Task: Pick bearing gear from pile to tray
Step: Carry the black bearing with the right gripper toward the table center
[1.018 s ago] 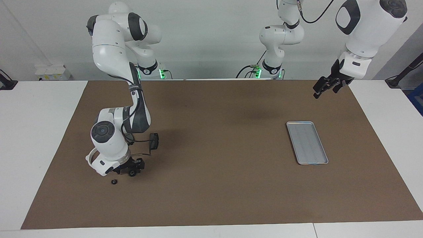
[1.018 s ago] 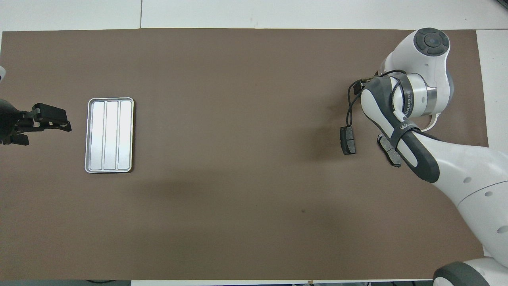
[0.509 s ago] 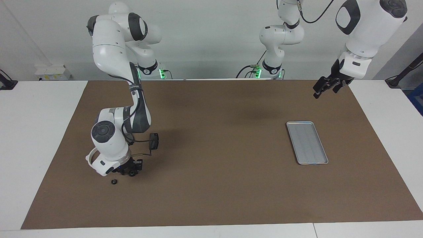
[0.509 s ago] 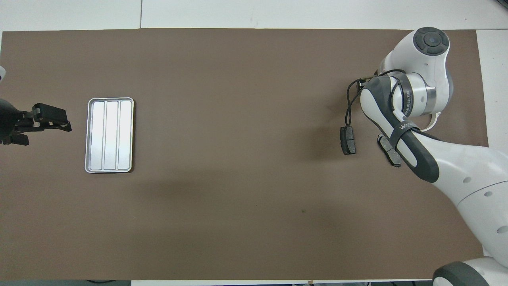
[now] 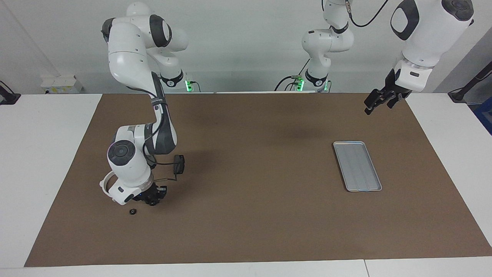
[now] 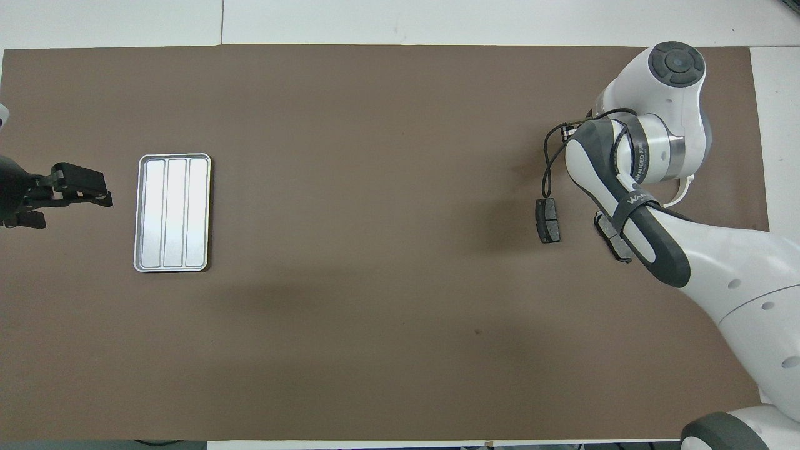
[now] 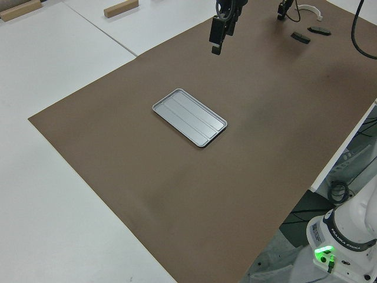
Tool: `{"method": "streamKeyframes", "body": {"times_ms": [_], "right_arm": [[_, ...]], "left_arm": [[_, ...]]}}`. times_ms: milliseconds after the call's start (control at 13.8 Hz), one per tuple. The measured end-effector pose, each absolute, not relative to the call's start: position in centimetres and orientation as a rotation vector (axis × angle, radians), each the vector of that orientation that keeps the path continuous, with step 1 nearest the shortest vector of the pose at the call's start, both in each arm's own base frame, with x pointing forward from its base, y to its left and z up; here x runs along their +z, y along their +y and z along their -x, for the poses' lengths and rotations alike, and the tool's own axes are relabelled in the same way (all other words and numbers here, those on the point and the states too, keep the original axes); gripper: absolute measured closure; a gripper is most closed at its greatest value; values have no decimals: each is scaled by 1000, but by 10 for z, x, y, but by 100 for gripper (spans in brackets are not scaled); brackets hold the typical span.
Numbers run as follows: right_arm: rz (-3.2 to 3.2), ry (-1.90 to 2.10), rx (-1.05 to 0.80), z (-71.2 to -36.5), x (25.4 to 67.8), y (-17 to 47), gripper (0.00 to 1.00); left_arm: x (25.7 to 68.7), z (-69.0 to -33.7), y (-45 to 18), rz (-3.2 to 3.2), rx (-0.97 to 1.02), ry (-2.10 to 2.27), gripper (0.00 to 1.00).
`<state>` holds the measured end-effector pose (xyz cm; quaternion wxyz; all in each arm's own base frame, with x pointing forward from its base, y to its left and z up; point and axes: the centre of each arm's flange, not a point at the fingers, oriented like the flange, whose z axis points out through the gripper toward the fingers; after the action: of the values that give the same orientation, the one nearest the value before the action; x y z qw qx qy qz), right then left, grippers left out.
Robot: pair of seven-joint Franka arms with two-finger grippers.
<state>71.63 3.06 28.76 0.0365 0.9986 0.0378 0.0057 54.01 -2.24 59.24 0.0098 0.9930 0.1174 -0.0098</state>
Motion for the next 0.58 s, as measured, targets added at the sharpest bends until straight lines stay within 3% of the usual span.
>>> {"method": "streamKeyframes", "body": {"times_ms": [364,582], "right_arm": [[-3065,115,15,-719,294,31,65],[-3059,98,-66,-723,347,51,65]], "left_arm": [[592,-540,-22,-3100,-31,366,0],[592,-540,-22,-3100,-31,366,0]]}}
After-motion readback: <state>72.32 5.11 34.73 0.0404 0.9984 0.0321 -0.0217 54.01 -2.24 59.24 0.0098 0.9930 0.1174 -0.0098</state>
